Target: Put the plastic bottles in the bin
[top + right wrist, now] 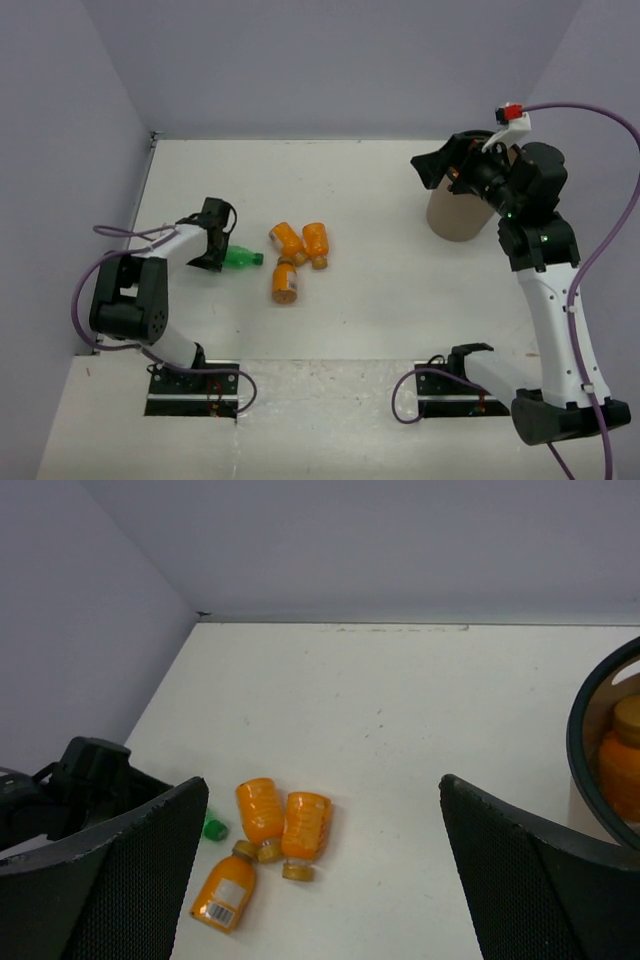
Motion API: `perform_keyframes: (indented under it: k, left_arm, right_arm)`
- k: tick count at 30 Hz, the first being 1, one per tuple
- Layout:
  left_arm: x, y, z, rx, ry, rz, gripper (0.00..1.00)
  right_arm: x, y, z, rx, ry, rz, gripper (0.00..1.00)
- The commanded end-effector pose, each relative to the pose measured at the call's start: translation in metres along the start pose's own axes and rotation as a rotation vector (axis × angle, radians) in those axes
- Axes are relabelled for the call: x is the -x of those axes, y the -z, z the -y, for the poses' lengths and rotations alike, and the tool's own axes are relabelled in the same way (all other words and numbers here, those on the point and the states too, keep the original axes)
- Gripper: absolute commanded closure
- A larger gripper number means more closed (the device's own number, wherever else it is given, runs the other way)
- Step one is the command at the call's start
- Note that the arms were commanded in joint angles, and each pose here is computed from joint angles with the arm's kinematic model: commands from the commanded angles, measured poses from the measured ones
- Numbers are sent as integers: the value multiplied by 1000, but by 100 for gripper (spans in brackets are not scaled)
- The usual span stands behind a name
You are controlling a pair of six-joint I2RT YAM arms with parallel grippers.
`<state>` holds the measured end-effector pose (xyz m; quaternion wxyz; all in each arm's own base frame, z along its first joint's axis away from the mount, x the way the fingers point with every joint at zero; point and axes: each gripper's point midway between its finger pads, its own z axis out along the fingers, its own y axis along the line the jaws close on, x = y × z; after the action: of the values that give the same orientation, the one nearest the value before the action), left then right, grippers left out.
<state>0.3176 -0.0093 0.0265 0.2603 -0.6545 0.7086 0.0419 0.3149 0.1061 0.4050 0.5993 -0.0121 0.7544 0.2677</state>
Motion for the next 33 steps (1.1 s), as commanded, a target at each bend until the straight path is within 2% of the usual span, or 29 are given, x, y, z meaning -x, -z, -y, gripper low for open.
perform_keyframes:
  k: [1, 2, 3, 4, 7, 9, 10, 11, 12, 13, 14, 16, 17, 21, 22, 24, 29, 31, 33]
  left_arm:
    - [-6, -9, 2, -43, -12, -15, 50]
    - [-6, -12, -3, -49, -6, -21, 58]
    - [-6, -12, -6, -48, -4, -23, 74]
    - [-4, -13, -8, -45, 6, -26, 82]
    - [7, -4, -11, -45, 7, -12, 93]
    - [21, 19, 5, -121, -23, 6, 100]
    - [26, 30, 14, -160, -51, 8, 100]
    - [34, 47, 24, -224, -157, 22, 100]
    - [42, 69, 47, -298, -187, 27, 100]
    - [40, 83, 54, -355, -309, 16, 100]
    - [43, 105, 64, -432, -350, 20, 100]
    - [27, 144, 84, -627, -518, -7, 100]
    - [25, 173, 89, -753, -551, -4, 100]
    - [-23, 256, 80, -1250, -722, -177, 100]
    - [-43, 277, 69, -1397, -764, -277, 100]
    - [-51, 312, 56, -1562, -788, -330, 100]
    - [-59, 357, 30, -1734, -785, -395, 100]
    - [-58, 368, 23, -1775, -765, -409, 100]
    - [-59, 369, 19, -1781, -748, -420, 100]
  right_arm:
    - [0, -5, -16, 84, -3, -6, 1]
    - [-3, -6, -21, 99, -2, -14, 1]
    - [-6, -8, -23, 107, -2, -23, 1]
    - [-10, -9, -32, 140, 4, -38, 1]
    - [-31, -17, -53, 225, 11, -106, 1]
    - [-56, -17, -94, 377, 51, -184, 1]
    - [-77, -22, -105, 429, 58, -246, 1]
    - [-94, -16, -133, 541, 61, -290, 1]
    - [-106, -15, -145, 594, 54, -319, 1]
    - [-130, -15, -161, 662, 40, -374, 1]
    - [-143, -12, -171, 707, 35, -412, 1]
    - [-171, -11, -192, 761, 32, -482, 1]
    - [-179, -11, -199, 781, 30, -498, 1]
    - [-201, -22, -227, 816, -30, -509, 2]
    - [-204, -26, -234, 817, -52, -499, 2]
    - [-208, -36, -243, 827, -48, -487, 5]
    - [-216, -49, -256, 814, -79, -464, 7]
    - [-216, -50, -262, 832, -95, -464, 12]
    - [-218, -50, -267, 855, -109, -482, 23]
